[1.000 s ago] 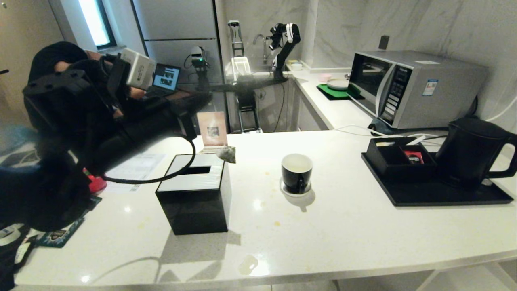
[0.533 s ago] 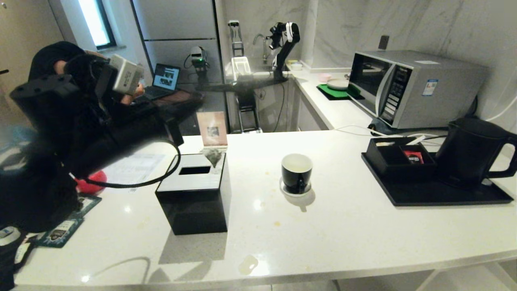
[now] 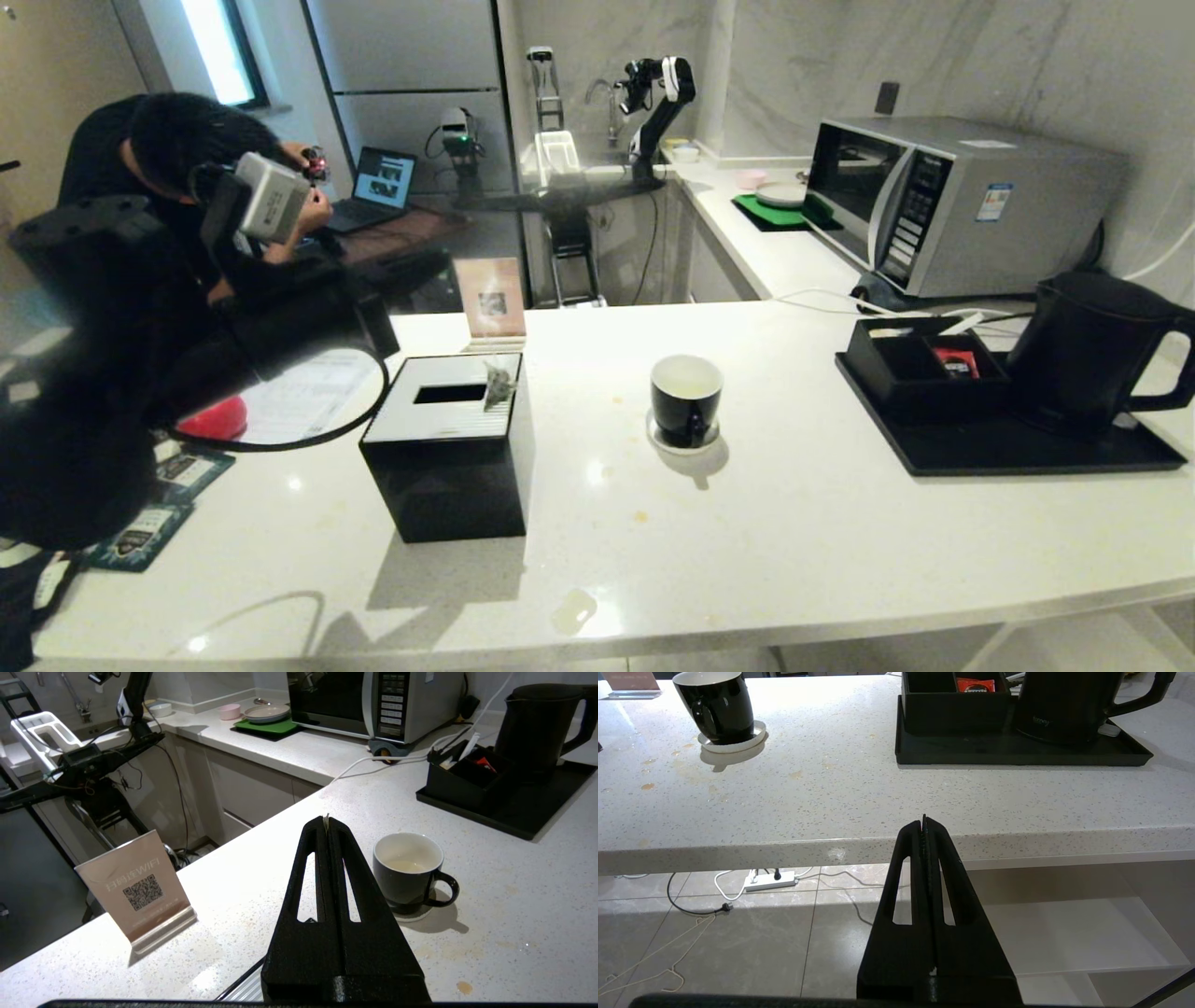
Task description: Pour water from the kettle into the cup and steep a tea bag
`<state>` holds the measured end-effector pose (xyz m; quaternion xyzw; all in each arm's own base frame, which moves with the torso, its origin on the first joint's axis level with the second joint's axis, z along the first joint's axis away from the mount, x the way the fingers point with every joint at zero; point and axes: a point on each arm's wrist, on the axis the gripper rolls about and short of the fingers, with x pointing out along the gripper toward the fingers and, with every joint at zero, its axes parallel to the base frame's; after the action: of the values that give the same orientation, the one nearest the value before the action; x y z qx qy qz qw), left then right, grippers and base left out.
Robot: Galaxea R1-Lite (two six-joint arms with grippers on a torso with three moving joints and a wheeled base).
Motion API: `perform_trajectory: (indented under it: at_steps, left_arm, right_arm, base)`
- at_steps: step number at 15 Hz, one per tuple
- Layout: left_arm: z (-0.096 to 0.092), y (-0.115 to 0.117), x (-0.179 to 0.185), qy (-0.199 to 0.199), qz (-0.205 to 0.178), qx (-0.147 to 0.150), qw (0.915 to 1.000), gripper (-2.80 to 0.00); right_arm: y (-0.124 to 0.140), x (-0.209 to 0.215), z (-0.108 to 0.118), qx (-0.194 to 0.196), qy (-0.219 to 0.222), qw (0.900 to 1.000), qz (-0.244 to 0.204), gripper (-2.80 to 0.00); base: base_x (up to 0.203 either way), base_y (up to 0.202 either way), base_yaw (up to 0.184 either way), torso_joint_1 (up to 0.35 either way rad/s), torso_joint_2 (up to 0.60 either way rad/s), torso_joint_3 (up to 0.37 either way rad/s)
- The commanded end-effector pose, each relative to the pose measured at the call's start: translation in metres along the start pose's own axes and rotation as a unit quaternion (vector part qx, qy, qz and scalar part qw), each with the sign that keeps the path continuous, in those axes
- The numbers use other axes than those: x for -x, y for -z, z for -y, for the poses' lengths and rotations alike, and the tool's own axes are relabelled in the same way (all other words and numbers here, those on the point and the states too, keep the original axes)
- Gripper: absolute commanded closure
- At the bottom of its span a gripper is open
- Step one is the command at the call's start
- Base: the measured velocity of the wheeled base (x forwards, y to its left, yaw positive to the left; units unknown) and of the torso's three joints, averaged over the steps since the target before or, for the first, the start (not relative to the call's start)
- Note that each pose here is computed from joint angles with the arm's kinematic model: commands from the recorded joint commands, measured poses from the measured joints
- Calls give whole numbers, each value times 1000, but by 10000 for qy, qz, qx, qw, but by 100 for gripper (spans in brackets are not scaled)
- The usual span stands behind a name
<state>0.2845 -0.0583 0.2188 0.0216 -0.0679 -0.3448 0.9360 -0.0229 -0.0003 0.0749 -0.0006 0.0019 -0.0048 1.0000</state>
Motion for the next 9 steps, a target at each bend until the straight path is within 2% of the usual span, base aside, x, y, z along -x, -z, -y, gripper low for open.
perform_trajectory:
  at_steps: [1,9]
  left_arm:
    - [-3,0,1,-38,24,-25,10000,0]
    - [-7,-5,3,-108,69,-59,9999,0]
  right_arm:
    - [0,0,0,2,-2,10000,-4,0]
    - [0,0,0,2,-2,10000,-4,0]
  base:
    - [0,0,0,0,0,0]
    - [0,0,0,0,0,0]
